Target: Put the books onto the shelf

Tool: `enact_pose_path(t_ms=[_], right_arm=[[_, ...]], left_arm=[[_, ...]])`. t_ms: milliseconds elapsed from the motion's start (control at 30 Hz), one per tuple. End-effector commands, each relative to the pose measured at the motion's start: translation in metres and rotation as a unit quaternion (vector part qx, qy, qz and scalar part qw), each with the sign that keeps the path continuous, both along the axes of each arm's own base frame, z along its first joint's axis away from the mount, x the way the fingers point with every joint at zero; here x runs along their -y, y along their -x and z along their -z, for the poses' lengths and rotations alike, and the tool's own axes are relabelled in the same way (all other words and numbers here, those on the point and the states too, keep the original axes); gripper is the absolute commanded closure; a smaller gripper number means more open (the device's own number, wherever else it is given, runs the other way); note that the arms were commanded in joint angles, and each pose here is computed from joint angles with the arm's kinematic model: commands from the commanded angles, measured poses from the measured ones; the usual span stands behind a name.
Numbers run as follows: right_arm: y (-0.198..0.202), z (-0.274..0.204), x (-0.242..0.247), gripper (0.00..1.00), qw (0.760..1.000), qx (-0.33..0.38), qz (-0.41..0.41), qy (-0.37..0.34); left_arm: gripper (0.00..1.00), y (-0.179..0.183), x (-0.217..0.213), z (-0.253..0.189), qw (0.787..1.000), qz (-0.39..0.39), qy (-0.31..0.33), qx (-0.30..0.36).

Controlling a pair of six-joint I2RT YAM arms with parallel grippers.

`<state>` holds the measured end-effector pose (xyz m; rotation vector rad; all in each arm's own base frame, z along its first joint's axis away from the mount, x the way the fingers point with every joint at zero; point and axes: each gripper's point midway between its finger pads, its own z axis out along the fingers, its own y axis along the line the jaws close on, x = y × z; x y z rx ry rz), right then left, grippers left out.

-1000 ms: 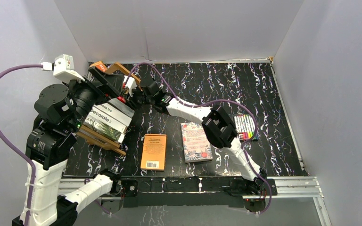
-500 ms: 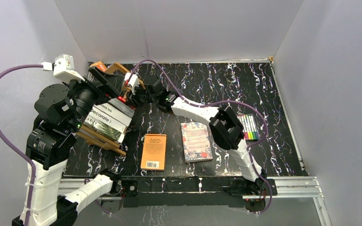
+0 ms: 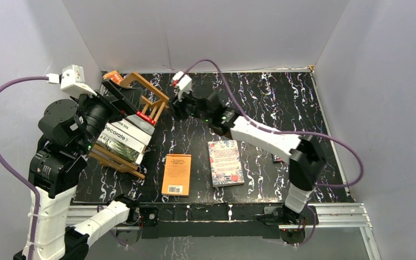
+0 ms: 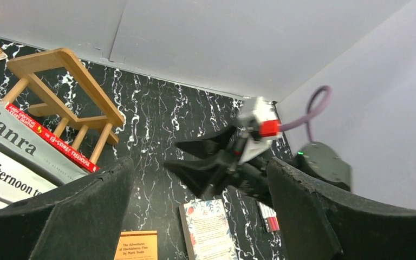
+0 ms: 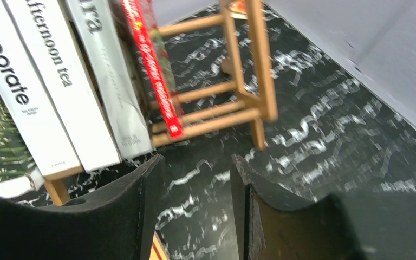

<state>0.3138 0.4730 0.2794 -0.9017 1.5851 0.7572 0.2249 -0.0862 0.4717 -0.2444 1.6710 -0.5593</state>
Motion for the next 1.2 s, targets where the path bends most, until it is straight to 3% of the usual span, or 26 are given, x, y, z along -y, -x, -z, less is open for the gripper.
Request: enact_pose_path(t_ms=[0,167,300,433,667,900,1167], right_arm=[[-0.006,-0.012,0.072,0.42,0.993,-0.033,0.111,-0.013],[0.001,0.03,0.175,0.39,0.972,-0.113,0.202,0.027],[0.008,0.065,0.25,0.36,0.937,-0.192,0.289,0.052],[0.025,0.103,0.286,0.34,0.895,-0.281,0.343,0.047],[0.052,0.162,0.306,0.27,0.843,-0.379,0.379,0.038],[0.079,0.19,0.291,0.25,0.829,-0.443,0.342,0.003],[0.095,0.217,0.28,0.28,0.803,-0.496,0.328,-0.035]], left_arm=[[0.09,0.003,-0.003,0.007,1.0,0.001,-0.019,-0.002],[0.08,0.001,0.0,0.022,0.999,0.008,-0.034,-0.022],[0.08,-0.004,0.015,0.037,0.998,0.042,-0.039,-0.035],[0.09,-0.013,0.038,0.061,0.992,0.094,-0.047,-0.068],[0.1,-0.025,0.091,0.109,0.964,0.211,-0.036,-0.156],[0.11,-0.015,0.147,0.19,0.916,0.292,0.036,-0.273],[0.15,0.006,0.202,0.264,0.892,0.303,-0.009,-0.337]])
